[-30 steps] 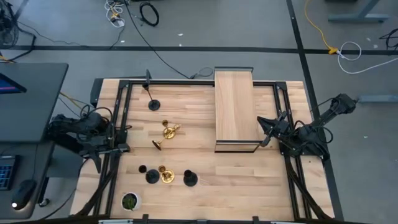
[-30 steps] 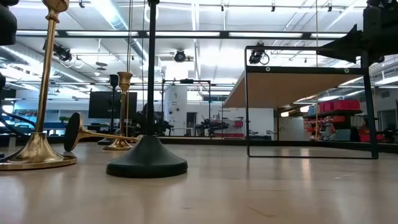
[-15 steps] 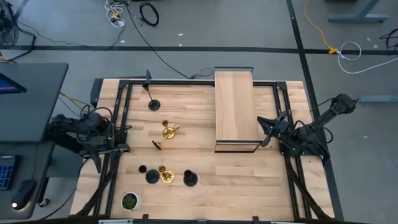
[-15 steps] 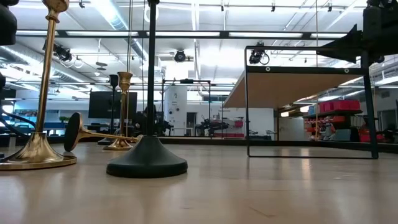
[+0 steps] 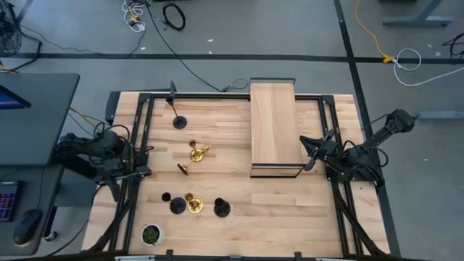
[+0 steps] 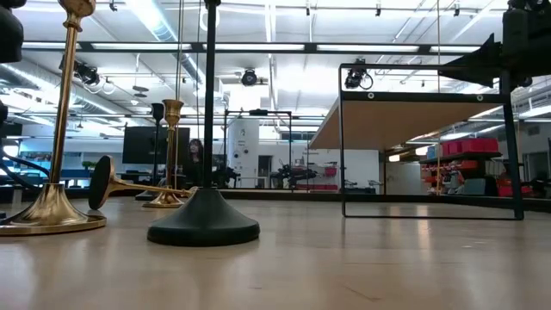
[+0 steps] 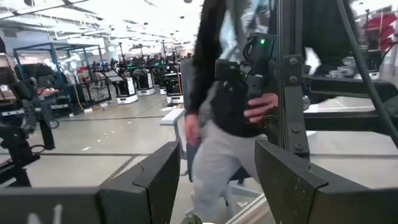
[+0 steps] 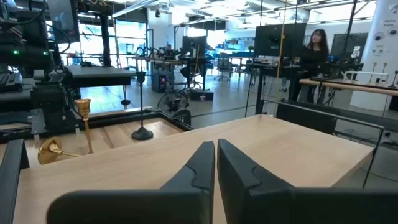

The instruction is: Pick & Place candle stick holders

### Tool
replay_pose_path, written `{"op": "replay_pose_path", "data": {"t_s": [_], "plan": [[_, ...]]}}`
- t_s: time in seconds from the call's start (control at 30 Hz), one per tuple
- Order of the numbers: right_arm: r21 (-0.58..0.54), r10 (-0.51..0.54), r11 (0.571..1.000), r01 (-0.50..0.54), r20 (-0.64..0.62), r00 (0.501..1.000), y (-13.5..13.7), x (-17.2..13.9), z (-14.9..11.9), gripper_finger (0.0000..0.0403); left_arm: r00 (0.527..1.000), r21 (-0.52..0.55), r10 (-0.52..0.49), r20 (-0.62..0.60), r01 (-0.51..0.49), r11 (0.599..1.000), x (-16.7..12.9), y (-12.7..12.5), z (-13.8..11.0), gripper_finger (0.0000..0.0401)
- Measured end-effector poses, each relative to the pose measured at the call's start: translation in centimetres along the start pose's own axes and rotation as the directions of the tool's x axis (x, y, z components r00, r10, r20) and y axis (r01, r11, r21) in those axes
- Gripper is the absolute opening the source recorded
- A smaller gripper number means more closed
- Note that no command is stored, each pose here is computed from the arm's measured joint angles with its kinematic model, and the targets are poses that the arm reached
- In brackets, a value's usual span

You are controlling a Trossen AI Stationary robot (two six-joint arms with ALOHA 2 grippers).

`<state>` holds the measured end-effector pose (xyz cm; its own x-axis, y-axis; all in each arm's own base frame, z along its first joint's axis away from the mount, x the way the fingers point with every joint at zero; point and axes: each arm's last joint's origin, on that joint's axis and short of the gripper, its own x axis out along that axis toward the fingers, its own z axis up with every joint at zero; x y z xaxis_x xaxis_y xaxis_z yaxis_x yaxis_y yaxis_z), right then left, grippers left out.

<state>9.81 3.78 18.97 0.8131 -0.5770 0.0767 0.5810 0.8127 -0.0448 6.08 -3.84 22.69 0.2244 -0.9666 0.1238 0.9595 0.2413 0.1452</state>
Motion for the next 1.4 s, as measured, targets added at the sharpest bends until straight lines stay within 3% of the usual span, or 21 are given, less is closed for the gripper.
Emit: {"op": "replay_pose_path", "data": {"t_s": [0.2,0.33,0.53,0.73,0.93,1.4], "plan": [[-0.001,0.0,1.0,0.0,0.0,1.0,0.0,0.0,0.0,0.0022,0.994,-0.043,0.107,0.013,-0.106,0.993,0.0,0.3,0.0,0.0209],[0.0,0.0,1.0,0.0,0.0,1.0,0.0,0.0,0.0,0.0022,0.965,-0.053,0.256,0.047,-0.254,0.966,-0.1,0.7,0.3,0.0209],[-0.001,0.0,1.0,0.0,0.0,1.0,0.0,0.0,0.0,0.0022,0.862,-0.032,0.487,0.141,-0.487,0.873,-0.4,1.3,1.1,0.0209],[-0.001,0.0,1.0,0.0,0.0,1.0,0.0,0.0,0.0,0.0022,0.752,-0.042,0.626,0.205,-0.633,0.773,-0.7,1.6,1.5,0.0209],[0.0,0.001,1.0,-0.001,0.0,1.0,0.0,0.0,0.0,0.0022,0.697,-0.041,0.684,0.214,-0.693,0.72,-0.9,1.8,1.5,0.0209],[0.001,-0.011,1.0,0.011,-0.002,1.0,0.0,0.0,0.0,0.0022,0.678,-0.037,0.7,0.224,-0.712,0.701,-1.0,1.8,1.6,0.0209]]}}
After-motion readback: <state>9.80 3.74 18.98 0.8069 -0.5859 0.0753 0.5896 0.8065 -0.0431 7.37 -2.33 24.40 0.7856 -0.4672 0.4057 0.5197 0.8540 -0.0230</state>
